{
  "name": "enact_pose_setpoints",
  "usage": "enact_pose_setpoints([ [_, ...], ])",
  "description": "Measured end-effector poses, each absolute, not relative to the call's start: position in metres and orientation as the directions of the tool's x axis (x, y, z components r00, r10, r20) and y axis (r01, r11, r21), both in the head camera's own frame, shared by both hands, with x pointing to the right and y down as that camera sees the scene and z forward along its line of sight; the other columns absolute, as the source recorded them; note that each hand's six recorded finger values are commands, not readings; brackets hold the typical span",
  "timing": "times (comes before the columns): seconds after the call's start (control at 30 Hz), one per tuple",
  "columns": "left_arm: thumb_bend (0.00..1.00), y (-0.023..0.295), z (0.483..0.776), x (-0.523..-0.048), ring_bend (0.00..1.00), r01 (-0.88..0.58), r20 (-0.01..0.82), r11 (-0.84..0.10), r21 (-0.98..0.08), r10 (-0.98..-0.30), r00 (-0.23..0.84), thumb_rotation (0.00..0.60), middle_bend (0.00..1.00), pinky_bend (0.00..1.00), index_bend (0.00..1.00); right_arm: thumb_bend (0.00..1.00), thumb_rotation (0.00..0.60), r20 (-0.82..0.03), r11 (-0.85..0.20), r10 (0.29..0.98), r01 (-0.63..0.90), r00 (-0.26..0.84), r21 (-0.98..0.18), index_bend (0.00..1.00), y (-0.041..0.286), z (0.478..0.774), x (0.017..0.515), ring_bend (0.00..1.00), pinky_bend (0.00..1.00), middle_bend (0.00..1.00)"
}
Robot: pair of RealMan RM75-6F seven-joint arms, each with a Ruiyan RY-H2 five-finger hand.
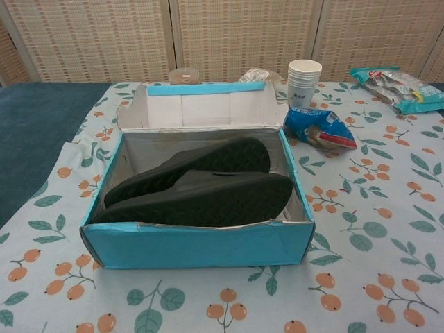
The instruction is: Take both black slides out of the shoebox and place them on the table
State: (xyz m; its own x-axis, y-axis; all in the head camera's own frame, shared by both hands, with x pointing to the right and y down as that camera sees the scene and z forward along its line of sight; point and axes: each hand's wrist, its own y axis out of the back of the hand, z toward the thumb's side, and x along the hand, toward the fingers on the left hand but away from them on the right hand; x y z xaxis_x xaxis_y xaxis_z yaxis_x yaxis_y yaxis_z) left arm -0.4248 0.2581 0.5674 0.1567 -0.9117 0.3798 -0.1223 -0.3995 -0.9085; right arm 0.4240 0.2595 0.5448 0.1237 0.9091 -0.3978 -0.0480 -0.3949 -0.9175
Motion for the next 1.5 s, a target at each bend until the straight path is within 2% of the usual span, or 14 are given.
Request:
enact_pose_setpoints([
  [0.17, 0.39, 0.263, 0.569, -0.418, 0.00, -0.137, 0.400, -0.427, -0.894, -0.897, 0.187, 0.600, 0.00, 0.11, 0.00, 0.16, 0.600, -0.399, -0.396, 0.908, -0.048, 0.131, -0.917, 0.00, 0.260, 0.545, 0.423, 0.00, 0.00, 0.00],
  [0.3, 0.39, 0.268, 0.570, -0.403, 0.00, -0.182, 0.418, -0.471, -0.863, -0.869, 0.265, 0.600, 0.00, 0.12, 0.00, 0.16, 0.600, -0.393, -0.391, 0.910, -0.040, 0.135, -0.919, 0.00, 0.260, 0.544, 0.421, 0.00, 0.00, 0.00],
  [0.47, 0.39, 0.263, 0.565, -0.362, 0.01, -0.252, 0.383, -0.504, -0.826, -0.830, 0.407, 0.600, 0.01, 0.23, 0.03, 0.16, 0.600, -0.408, -0.405, 0.902, -0.046, 0.141, -0.913, 0.00, 0.261, 0.548, 0.419, 0.00, 0.00, 0.00],
  [0.63, 0.39, 0.244, 0.558, -0.323, 0.08, -0.363, 0.344, -0.533, -0.764, -0.813, 0.470, 0.600, 0.11, 0.30, 0.09, 0.16, 0.600, -0.420, -0.418, 0.895, -0.044, 0.150, -0.907, 0.00, 0.260, 0.551, 0.418, 0.00, 0.00, 0.00],
  [0.73, 0.39, 0.230, 0.556, -0.300, 0.12, -0.424, 0.356, -0.570, -0.704, -0.800, 0.484, 0.600, 0.16, 0.34, 0.12, 0.16, 0.600, -0.418, -0.417, 0.896, -0.038, 0.154, -0.908, 0.00, 0.260, 0.550, 0.417, 0.00, 0.00, 0.00],
  [0.87, 0.37, 0.215, 0.562, -0.274, 0.14, -0.461, 0.412, -0.628, -0.627, -0.769, 0.488, 0.600, 0.17, 0.34, 0.16, 0.16, 0.600, -0.416, -0.416, 0.896, -0.033, 0.158, -0.909, 0.00, 0.261, 0.548, 0.417, 0.00, 0.00, 0.00],
  [1.07, 0.36, 0.202, 0.581, -0.236, 0.12, -0.456, 0.512, -0.702, -0.547, -0.711, 0.481, 0.600, 0.14, 0.30, 0.14, 0.16, 0.600, -0.407, -0.409, 0.900, -0.021, 0.155, -0.912, 0.00, 0.260, 0.545, 0.419, 0.00, 0.00, 0.00],
  [1.33, 0.34, 0.193, 0.603, -0.174, 0.12, -0.370, 0.535, -0.726, -0.580, -0.682, 0.498, 0.600, 0.15, 0.32, 0.17, 0.16, 0.600, -0.401, -0.405, 0.905, -0.005, 0.144, -0.914, 0.00, 0.258, 0.540, 0.425, 0.00, 0.00, 0.00],
  [1.5, 0.33, 0.188, 0.620, -0.142, 0.13, -0.309, 0.559, -0.727, -0.613, -0.676, 0.481, 0.571, 0.15, 0.34, 0.18, 0.16, 0.600, -0.402, -0.407, 0.904, 0.001, 0.144, -0.914, 0.00, 0.257, 0.540, 0.426, 0.00, 0.00, 0.00],
])
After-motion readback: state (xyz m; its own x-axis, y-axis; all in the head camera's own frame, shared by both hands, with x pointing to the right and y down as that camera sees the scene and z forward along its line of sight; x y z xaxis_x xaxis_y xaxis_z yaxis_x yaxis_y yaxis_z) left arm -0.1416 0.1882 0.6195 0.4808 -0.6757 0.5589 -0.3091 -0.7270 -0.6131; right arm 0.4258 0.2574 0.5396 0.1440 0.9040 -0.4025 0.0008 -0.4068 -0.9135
